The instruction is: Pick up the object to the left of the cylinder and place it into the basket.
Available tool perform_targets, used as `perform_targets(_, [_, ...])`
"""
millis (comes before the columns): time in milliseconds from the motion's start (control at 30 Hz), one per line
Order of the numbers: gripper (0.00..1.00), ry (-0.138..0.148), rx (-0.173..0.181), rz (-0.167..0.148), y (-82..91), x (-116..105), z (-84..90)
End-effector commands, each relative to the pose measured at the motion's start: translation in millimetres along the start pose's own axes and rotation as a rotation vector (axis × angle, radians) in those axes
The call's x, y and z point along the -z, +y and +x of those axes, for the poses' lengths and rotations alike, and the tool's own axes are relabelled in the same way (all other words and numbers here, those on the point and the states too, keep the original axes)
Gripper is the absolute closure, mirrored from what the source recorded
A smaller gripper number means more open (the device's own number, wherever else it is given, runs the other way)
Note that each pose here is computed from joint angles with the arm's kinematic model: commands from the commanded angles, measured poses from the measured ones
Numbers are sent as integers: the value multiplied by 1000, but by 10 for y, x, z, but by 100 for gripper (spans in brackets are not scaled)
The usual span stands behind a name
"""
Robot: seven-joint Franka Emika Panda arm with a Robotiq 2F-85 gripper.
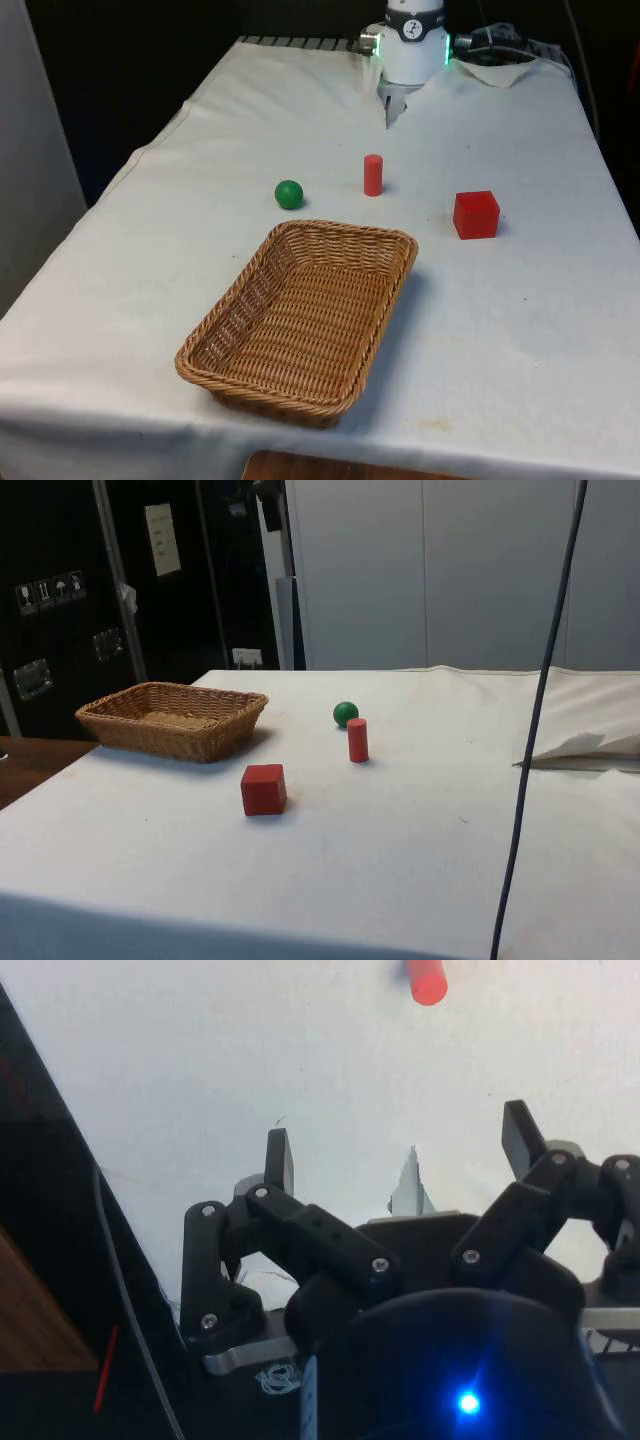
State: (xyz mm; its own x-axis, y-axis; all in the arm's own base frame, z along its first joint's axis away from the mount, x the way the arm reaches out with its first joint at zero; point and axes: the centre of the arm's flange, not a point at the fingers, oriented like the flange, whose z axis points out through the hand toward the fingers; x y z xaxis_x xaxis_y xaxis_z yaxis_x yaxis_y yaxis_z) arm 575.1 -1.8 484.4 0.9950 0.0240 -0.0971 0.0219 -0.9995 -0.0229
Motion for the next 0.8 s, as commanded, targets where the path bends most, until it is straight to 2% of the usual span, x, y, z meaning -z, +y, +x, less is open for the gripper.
perform_targets(0, [0,-1,1,-1,-7,-5,5])
perform_targets(300, [0,26,-1,-38,-260,-93,109])
perform_targets(533, [0,38,-4,-47,-437,-199,170])
perform_targets(567, [0,28,-1,-40,-419,-195,163])
perform_targets(600, [0,39,-6,-48,-462,-216,178])
perform_targets(767, [0,43,-11,-58,-603,-350,221])
